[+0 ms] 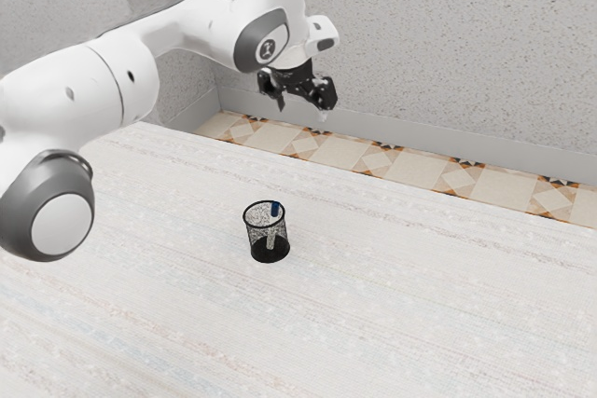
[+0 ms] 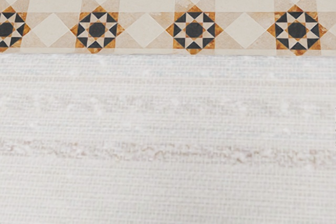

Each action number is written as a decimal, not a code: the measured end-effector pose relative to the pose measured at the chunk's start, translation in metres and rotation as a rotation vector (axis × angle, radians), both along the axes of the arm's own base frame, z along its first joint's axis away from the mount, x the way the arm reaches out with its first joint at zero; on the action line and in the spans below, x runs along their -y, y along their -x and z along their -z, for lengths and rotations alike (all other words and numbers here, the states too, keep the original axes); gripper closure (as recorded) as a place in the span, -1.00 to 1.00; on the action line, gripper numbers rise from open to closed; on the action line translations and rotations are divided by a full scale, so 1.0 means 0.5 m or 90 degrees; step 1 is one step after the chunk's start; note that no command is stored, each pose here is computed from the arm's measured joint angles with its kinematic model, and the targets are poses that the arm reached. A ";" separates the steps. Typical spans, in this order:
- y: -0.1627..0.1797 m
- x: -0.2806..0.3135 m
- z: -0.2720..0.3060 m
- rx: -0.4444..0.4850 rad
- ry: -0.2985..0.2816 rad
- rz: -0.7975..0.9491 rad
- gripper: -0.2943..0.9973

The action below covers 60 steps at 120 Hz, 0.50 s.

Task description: Take the marker out of the pen holder and place it to the left of the pen holder.

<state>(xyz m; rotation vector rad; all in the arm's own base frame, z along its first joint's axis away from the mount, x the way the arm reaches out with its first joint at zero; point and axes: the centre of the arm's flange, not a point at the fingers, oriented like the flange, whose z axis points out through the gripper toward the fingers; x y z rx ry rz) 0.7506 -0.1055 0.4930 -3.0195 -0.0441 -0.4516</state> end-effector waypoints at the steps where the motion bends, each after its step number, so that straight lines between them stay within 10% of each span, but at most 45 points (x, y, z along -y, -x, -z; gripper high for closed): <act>1: -0.002 0.003 0.007 0.000 0.001 -0.004 -0.54; 60: 0.031 -0.087 0.191 -0.100 0.223 -0.350 -0.54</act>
